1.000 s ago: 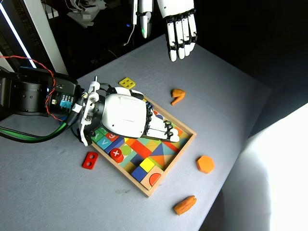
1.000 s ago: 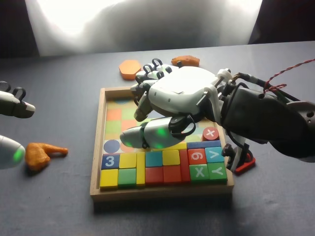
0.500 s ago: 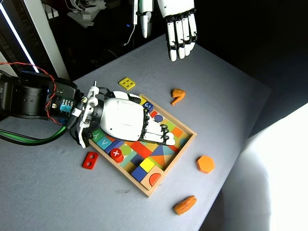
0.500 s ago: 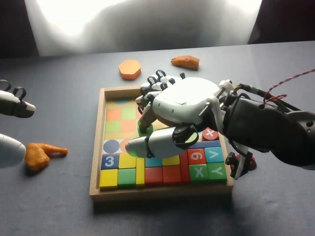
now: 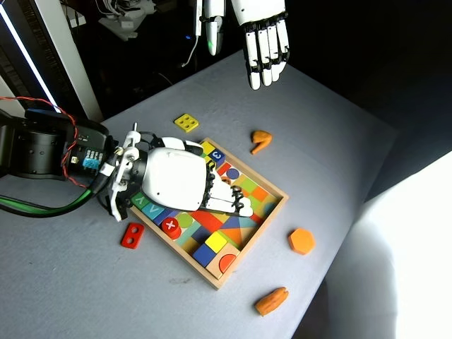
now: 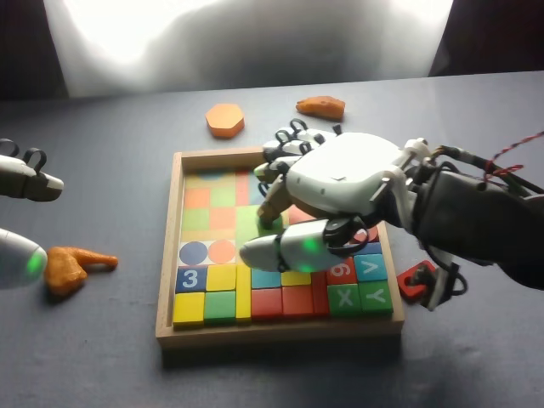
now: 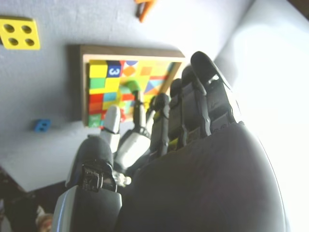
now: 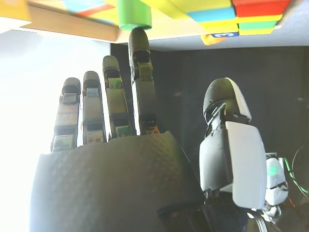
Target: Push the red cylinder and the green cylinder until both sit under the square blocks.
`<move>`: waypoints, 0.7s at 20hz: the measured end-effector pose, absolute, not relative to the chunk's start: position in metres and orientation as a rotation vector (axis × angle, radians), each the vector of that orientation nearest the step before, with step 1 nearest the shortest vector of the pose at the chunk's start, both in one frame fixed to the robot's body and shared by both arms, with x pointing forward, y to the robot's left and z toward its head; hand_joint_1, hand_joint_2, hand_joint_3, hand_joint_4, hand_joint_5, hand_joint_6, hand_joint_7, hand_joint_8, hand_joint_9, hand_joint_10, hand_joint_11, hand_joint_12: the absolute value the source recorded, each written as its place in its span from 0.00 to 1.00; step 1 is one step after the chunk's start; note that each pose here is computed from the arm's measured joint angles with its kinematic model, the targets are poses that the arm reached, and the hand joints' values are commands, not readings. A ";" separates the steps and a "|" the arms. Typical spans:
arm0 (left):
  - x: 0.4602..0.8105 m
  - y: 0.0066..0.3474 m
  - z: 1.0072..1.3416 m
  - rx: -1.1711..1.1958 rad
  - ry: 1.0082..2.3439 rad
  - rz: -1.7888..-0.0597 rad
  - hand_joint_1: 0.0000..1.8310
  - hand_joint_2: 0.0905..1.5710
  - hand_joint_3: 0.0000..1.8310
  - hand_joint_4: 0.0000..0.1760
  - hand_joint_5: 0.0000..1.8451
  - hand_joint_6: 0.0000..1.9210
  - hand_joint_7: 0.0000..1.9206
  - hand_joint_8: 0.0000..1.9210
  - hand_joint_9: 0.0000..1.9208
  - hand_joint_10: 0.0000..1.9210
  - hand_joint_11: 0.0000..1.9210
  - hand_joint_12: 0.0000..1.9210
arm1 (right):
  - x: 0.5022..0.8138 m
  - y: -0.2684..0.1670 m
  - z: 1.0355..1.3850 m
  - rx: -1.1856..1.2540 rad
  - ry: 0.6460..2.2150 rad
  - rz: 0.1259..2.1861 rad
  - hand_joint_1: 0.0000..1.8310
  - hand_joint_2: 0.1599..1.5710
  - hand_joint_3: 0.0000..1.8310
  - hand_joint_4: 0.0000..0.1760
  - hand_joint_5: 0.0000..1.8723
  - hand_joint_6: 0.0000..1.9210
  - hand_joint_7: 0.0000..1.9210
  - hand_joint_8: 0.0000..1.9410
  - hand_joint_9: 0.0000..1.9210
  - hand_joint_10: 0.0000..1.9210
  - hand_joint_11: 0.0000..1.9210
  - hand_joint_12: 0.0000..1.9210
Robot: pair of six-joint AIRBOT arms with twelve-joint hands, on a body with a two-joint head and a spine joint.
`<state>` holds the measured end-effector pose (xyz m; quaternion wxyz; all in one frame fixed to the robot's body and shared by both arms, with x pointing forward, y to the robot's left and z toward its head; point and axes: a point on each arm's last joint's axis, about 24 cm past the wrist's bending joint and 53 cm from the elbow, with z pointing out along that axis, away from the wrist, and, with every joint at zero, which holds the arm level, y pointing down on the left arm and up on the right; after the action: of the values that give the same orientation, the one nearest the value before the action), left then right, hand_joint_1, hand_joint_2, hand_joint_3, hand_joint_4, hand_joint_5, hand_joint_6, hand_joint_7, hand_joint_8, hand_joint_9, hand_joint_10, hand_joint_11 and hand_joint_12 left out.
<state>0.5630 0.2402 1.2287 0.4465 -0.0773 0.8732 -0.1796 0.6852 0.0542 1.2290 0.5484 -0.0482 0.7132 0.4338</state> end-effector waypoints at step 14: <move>0.563 0.240 1.229 -0.191 2.162 -0.443 0.06 0.85 0.00 0.25 0.09 0.00 0.08 0.00 0.11 0.00 0.00 0.47 | 0.676 0.003 1.210 -0.093 1.754 0.976 0.00 0.70 0.00 0.00 0.44 0.00 0.19 0.00 0.04 0.00 0.00 0.00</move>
<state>0.5630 0.2405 1.2287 0.4467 -0.0773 0.8732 -0.1790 0.6758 0.0034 1.2104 0.5362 -0.0390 0.7368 0.4100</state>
